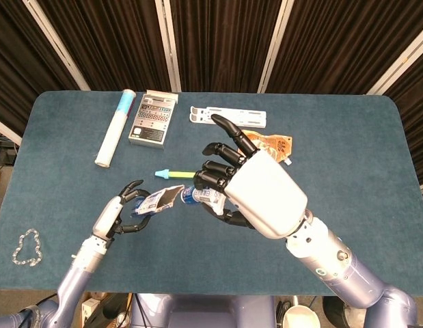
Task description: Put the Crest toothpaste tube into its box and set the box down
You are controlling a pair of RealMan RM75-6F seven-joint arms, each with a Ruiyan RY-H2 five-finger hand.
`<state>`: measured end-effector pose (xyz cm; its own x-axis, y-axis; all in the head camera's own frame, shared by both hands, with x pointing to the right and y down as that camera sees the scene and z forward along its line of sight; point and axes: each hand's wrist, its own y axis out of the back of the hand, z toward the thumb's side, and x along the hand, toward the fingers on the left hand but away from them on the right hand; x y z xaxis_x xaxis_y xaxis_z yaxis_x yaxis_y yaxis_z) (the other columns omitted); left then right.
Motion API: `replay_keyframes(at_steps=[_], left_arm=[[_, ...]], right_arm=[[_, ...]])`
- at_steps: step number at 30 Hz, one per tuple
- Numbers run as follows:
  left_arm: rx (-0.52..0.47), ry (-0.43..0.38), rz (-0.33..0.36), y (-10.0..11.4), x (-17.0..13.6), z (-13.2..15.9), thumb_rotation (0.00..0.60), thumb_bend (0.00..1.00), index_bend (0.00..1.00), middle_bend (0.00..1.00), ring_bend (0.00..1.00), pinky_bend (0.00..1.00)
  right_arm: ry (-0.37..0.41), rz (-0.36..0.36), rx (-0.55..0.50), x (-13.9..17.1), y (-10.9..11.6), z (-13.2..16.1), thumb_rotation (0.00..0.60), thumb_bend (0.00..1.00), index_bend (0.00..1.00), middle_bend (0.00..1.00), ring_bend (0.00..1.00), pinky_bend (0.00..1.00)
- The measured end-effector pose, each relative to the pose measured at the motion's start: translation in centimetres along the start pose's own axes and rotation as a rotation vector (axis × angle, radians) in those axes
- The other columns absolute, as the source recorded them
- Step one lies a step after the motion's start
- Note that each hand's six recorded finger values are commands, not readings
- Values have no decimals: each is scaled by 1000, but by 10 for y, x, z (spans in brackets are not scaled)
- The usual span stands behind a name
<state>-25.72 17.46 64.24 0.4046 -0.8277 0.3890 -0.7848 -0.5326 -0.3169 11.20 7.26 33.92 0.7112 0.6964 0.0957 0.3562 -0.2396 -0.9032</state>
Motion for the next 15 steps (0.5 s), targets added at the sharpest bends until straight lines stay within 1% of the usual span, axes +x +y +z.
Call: replay_keyframes(at_steps=[5,15], left_arm=[[-4,-4,0,-2,1,0,600,460,399,388,85,74],[-3,-6,4,-1,2,1,600,460,400,387,85,74]], right_arm=[[-23,-3,1,4,-2,-5,600,533,536,686,321,0],[-35,-1,-8,15,-10,-8,600,535,539,686,321,0]])
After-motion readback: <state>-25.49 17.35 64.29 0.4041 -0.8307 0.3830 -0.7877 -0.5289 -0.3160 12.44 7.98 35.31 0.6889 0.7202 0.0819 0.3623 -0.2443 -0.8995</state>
